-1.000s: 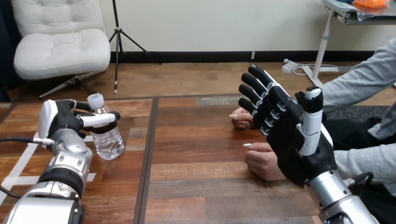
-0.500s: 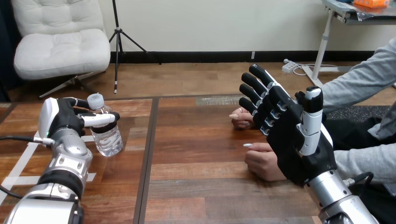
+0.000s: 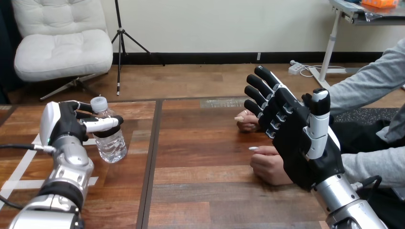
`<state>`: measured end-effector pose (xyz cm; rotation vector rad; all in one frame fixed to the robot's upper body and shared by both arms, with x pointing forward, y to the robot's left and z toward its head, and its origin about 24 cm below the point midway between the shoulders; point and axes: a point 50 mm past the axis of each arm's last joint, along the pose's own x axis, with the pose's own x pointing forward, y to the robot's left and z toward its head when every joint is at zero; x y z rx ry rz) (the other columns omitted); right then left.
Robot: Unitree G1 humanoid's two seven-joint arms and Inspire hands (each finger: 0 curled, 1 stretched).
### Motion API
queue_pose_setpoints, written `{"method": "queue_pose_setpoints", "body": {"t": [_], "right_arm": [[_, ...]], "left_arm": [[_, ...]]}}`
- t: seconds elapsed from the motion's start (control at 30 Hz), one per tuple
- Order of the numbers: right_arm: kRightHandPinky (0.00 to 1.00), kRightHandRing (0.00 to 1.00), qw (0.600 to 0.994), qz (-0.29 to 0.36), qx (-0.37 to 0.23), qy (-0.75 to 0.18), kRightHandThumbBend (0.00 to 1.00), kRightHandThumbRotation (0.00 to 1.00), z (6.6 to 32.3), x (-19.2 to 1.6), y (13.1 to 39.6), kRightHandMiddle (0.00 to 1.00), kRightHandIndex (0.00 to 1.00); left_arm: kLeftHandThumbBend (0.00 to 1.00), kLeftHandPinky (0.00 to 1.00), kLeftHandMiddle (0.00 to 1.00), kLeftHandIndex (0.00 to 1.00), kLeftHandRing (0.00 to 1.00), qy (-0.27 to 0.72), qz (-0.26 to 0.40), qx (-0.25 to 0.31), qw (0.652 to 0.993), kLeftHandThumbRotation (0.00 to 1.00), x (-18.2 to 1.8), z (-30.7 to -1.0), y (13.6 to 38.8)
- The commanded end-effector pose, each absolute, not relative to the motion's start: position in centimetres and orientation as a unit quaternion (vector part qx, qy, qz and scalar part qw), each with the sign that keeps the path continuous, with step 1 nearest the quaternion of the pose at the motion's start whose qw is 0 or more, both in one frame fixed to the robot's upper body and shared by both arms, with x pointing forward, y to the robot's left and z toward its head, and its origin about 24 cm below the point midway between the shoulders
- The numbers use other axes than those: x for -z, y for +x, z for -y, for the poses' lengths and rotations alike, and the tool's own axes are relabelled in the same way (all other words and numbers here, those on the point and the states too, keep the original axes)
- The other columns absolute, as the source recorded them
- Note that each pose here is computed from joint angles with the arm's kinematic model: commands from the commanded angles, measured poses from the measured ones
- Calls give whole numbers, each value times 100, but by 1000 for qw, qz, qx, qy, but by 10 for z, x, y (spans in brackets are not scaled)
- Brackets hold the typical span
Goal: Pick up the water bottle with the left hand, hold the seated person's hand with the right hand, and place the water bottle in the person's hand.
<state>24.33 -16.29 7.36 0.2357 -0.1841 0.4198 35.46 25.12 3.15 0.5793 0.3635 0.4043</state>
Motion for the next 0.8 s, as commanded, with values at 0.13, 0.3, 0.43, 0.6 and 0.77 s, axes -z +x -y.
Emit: {"method": "queue_pose_setpoints", "body": {"t": [0.13, 0.3, 0.43, 0.6, 0.77], "right_arm": [[99, 98, 962, 135, -213, 106, 97, 100, 163, -92, 248, 96, 95], [99, 98, 962, 135, -213, 106, 97, 100, 163, -92, 248, 96, 95], [99, 98, 962, 134, -212, 107, 97, 100, 163, -92, 248, 96, 95], [99, 97, 962, 134, -213, 106, 97, 100, 163, -92, 249, 96, 95], [98, 97, 963, 132, -212, 101, 98, 100, 164, -91, 249, 95, 94]], "left_arm": [[67, 35, 49, 49, 42, 289, -99, -207, 930, 0, -61, -253, 367], [67, 33, 47, 49, 40, 282, -91, -209, 932, 0, -63, -254, 367], [67, 34, 47, 49, 41, 281, -80, -210, 933, 0, -67, -253, 369], [67, 38, 49, 49, 44, 281, -69, -209, 934, 0, -69, -254, 369], [66, 42, 51, 49, 47, 281, -59, -207, 935, 0, -72, -254, 370]]}}
